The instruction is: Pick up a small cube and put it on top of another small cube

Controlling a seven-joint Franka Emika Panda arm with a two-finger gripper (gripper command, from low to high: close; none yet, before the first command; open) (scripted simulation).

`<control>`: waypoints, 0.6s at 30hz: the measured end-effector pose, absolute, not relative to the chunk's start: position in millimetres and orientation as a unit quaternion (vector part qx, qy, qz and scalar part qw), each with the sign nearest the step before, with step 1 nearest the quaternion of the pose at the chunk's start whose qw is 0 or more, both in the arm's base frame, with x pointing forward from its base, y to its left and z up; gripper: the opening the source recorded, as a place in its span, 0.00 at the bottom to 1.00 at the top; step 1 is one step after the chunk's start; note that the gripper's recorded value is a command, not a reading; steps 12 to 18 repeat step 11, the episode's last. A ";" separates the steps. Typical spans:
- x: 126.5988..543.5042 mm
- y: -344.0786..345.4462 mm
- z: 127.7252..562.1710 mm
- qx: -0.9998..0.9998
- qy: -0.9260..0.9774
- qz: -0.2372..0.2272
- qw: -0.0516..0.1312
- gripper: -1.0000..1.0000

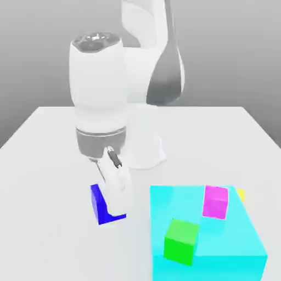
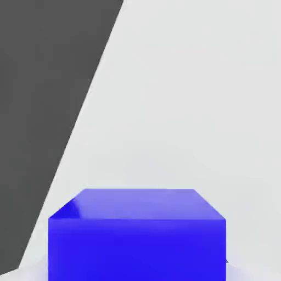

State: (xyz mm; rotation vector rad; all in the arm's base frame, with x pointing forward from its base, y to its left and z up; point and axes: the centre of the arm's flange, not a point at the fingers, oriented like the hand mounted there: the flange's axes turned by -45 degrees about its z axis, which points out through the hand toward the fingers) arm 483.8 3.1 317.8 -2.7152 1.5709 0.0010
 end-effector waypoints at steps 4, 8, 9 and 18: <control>495.3 93.3 336.9 -0.908 0.419 0.000 0.001 0.00; 500.1 78.9 289.8 -0.902 0.433 0.000 0.001 1.00; 500.0 79.0 289.8 -0.902 0.432 0.000 0.001 1.00; 500.0 79.0 289.8 -0.902 0.432 0.000 0.001 1.00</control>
